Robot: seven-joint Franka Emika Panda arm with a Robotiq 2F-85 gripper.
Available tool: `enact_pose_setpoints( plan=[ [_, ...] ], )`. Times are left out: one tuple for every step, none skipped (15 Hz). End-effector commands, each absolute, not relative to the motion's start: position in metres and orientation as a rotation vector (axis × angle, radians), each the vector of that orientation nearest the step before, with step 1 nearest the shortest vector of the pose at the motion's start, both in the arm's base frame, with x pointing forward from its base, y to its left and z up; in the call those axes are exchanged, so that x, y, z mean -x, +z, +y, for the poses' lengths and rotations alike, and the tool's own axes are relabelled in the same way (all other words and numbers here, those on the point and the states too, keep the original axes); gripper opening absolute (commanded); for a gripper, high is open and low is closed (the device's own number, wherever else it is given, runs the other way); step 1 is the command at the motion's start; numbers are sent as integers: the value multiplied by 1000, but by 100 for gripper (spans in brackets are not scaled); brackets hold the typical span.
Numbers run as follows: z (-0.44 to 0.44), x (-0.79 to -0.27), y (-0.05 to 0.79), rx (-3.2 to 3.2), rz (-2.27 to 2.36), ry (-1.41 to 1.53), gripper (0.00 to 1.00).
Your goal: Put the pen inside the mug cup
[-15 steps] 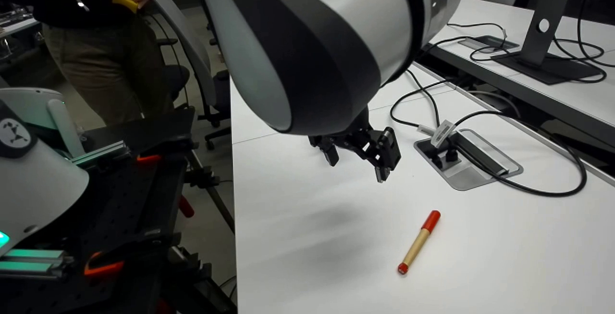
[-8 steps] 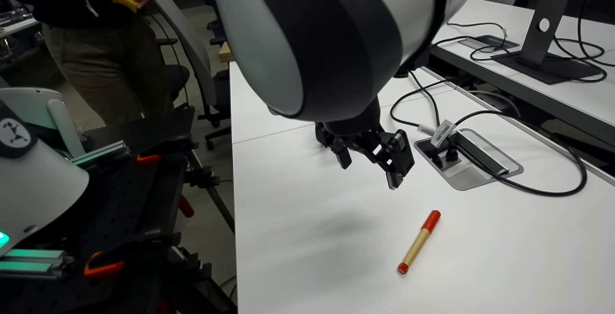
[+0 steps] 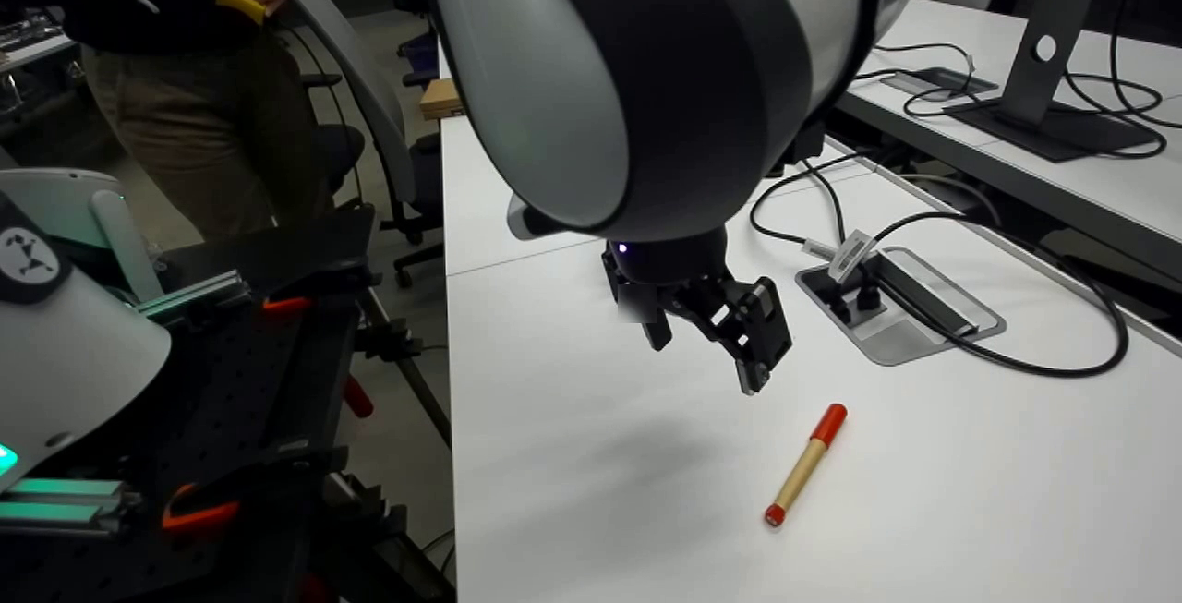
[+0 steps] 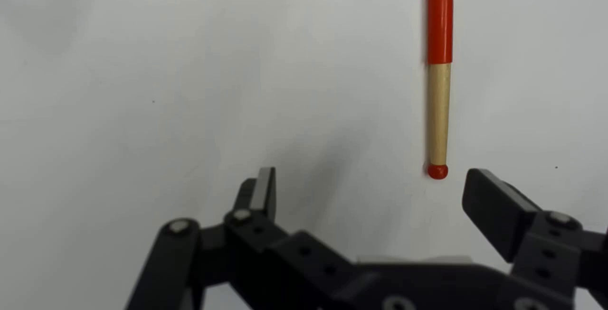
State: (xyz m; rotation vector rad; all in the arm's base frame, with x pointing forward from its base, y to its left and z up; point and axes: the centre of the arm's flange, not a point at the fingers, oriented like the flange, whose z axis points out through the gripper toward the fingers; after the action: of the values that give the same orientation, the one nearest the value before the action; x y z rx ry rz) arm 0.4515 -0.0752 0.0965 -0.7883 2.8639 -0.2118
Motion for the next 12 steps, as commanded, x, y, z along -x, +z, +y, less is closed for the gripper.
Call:
enact_pose_setpoints(
  plan=[
    [-75,-452,96,789,2864,-211,100],
    [-75,-452,96,789,2864,-211,100],
    [-75,-452,96,789,2864,-211,100],
    [-75,-452,96,789,2864,-211,100],
    [-75,-452,96,789,2864,-211,100],
    [-79,-454,97,793,2868,-197,100],
    [-83,-458,99,795,2868,-189,100],
    [-85,-460,101,783,2876,-201,100],
    [-88,-464,105,777,2875,-206,100],
    [-90,-467,107,768,2875,-215,100],
    [-93,-471,111,761,2879,-222,100],
    [-95,-474,113,766,2879,-230,100]
  ],
)
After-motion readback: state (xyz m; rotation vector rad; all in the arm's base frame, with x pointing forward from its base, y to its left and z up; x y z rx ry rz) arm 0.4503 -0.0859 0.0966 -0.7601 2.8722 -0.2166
